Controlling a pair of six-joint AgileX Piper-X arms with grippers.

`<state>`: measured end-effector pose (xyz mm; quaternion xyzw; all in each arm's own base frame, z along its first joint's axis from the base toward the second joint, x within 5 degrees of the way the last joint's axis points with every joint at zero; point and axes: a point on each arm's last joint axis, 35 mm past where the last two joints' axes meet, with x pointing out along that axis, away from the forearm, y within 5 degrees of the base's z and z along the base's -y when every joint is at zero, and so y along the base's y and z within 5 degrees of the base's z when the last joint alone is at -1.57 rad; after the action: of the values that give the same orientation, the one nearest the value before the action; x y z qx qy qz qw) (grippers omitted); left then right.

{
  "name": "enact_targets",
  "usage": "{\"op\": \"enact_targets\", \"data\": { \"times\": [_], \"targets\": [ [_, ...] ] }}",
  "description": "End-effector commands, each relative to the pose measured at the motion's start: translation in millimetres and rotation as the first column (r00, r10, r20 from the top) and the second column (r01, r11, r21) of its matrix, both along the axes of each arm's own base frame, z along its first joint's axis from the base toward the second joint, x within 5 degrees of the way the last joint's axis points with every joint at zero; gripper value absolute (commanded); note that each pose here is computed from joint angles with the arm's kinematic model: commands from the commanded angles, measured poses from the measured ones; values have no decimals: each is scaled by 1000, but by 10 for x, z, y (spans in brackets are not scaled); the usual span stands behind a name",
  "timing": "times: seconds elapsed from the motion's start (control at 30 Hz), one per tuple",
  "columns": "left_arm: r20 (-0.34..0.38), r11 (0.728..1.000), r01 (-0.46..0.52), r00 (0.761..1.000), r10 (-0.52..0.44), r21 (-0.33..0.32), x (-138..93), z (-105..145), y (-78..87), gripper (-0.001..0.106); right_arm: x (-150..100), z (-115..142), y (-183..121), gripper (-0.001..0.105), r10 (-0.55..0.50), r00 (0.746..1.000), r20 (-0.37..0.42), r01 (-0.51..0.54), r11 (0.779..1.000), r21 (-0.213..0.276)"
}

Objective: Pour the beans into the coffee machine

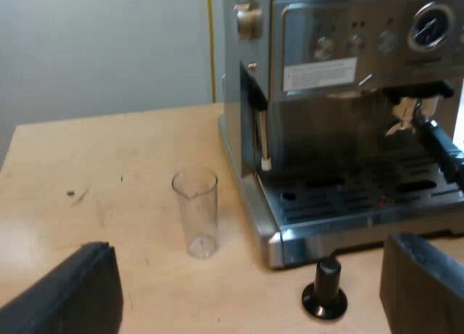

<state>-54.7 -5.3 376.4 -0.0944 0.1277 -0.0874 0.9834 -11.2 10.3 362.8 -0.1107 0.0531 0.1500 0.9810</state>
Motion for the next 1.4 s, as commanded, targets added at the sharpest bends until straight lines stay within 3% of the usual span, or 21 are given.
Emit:
{"op": "enact_targets", "data": {
  "times": [0.03, 0.33, 0.43, 0.73, 1.13, 1.4],
  "targets": [
    [-10, 1000, -10, 1000, 10, 0, 96, -19, 3, 85, 18, 4, 3, 64, 9, 1000, -10, -9, 1000, 14],
    [23, 1000, -10, 1000, 10, -1, 362, -144, -2, 85, 127, -157, 2, 64, 9, 998, -69, -8, 1000, 15],
    [4, 1000, -10, 1000, 10, 0, 463, -243, -4, 85, 192, -261, 2, 64, 5, 994, -113, 0, 999, 42],
    [-92, 1000, -10, 996, 10, 3, 633, -514, -8, 85, 342, -534, 1, 64, 5, 979, -202, 4, 999, 43],
    [-151, 1000, -9, 988, 10, 5, 730, -696, -10, 85, 478, -855, 0, 64, 5, 953, -301, 8, 999, 43],
    [-193, 1000, -9, 981, 10, 6, 805, -845, -11, 85, 507, -1068, -5, 64, -9, 918, -397, 25, 999, 36]
  ]
}}
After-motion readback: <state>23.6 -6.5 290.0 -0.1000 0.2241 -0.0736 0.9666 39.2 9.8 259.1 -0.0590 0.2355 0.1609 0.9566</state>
